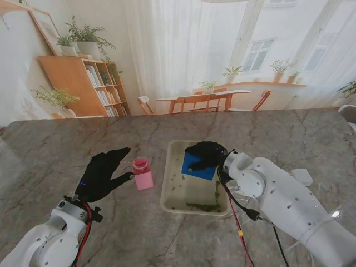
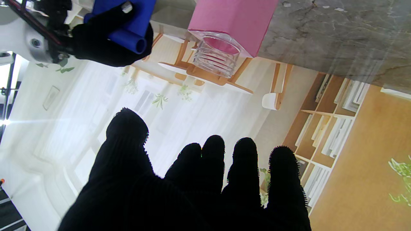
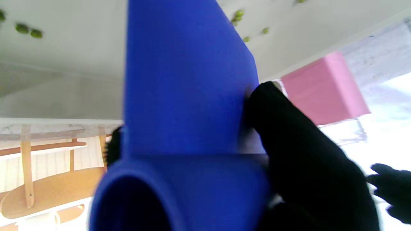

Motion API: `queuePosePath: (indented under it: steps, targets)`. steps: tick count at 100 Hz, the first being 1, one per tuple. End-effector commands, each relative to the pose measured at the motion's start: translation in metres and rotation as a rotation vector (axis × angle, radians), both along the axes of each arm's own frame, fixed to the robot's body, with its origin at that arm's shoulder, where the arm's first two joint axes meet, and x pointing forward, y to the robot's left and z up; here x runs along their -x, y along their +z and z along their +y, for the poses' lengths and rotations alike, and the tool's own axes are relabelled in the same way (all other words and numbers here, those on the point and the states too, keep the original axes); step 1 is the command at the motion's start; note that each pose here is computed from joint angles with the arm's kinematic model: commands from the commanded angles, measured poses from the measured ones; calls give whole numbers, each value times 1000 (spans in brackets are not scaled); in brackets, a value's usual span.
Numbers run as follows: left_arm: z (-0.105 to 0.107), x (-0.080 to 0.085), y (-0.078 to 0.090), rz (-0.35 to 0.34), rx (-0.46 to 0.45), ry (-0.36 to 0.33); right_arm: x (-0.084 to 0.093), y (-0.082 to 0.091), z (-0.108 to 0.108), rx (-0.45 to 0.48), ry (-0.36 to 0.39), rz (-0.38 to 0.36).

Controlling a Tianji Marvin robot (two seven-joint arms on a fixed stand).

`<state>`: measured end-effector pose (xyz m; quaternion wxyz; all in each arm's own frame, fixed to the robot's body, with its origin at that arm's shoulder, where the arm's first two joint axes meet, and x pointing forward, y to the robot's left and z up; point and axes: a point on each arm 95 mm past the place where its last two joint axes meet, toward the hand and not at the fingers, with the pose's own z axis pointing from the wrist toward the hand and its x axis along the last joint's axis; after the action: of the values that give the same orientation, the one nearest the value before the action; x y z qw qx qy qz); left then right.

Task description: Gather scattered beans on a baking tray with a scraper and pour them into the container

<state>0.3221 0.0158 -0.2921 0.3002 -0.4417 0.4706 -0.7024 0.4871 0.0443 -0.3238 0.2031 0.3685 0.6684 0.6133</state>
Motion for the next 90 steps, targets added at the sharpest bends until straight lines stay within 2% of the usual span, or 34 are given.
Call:
queuePosePath:
  steps: [1,15,30,42,64,90]
  targets:
    - [-4,1,-1,3,9,-15,-13,10,4,6,-6,-13]
    - [-6,1,-1,3,12,-26,-30,9,13,33,-5,-21]
    - [-6,1,-1,5,16,-29,-43,13,22,73,-7,-66]
    - [-6,2,-1,4,18,-30,-53,15,29,84,-21,-61]
    - [-7,2,-1,3,21,-32,-67,11,39,137,-11,-44]
    - [-7,3,0,-1,25,-33,-78,7,50,179,-7,-72]
